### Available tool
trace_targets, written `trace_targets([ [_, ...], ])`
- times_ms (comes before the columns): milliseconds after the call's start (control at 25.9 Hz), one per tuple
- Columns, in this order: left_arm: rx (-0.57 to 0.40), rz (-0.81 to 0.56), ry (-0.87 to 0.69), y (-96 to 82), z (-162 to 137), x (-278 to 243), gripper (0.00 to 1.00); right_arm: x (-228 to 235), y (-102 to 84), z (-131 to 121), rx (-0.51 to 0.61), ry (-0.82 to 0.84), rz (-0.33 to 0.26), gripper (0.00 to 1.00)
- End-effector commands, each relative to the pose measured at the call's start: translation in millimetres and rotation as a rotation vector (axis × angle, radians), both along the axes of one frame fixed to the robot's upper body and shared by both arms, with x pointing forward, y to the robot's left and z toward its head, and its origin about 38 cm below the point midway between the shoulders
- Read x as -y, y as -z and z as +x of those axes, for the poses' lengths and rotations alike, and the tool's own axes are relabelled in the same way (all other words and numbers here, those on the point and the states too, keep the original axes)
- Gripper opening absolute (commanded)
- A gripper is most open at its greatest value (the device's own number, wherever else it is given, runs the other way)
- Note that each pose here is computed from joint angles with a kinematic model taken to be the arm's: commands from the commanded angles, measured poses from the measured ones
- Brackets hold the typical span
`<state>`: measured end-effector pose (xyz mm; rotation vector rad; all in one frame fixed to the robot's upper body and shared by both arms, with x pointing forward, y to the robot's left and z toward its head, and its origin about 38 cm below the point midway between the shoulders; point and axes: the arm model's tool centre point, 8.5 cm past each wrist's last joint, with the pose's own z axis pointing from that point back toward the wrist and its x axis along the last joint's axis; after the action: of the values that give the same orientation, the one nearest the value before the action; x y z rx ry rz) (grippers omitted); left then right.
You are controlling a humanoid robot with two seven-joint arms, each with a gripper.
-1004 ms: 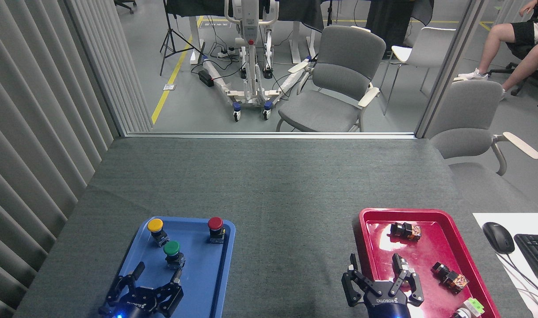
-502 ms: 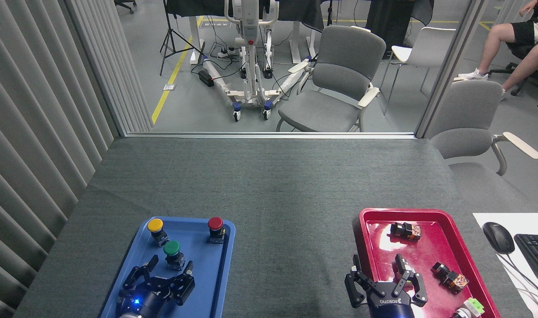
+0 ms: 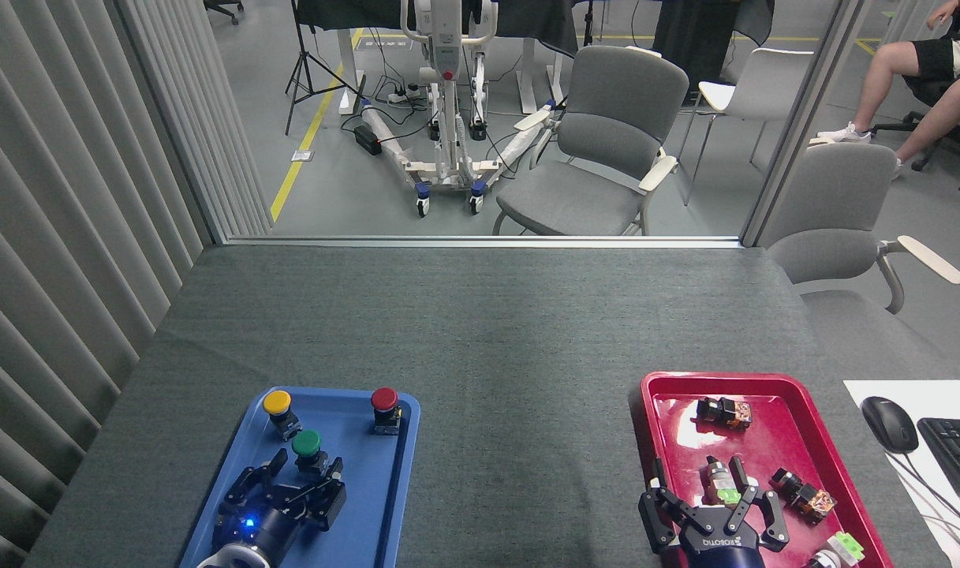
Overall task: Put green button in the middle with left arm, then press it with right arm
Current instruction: 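Carry the green button with the left gripper toward the table middle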
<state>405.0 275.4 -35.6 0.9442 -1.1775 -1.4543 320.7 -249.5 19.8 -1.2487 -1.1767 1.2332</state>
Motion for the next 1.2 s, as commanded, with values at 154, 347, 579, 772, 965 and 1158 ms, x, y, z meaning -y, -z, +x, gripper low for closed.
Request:
trace_targets([
  [154,-0.012,0.003,-0.015,6.3,0,-5,0.51,4,3.2,-6,-0.004,0.001,-0.005,0.99],
  [347,-0.011,0.015,-0.004,7.4,-3,-11,0.08,4,3.0,-7,-0.002,0.007,0.034,0.99],
  [579,0.08,-0.041,0.166,-21.4,-2,5,0.0,3,3.8,-8,-0.002,0.006,0.032,0.99],
  [772,0.142,0.008,0.524,-37.1,-18,83,0.0,4,4.2,-8,-0.008,0.002,-0.004,0.99],
  [965,0.107,-0.066,0.615,-23.5,-23,195,0.0,6,2.0,-6,0.0,0.012,-0.006,0.99],
  [1158,0.08,-0.104,0.623,-21.8,-19,230,0.0,14,1.1,-5,0.0,0.038,-0.012,0.99],
])
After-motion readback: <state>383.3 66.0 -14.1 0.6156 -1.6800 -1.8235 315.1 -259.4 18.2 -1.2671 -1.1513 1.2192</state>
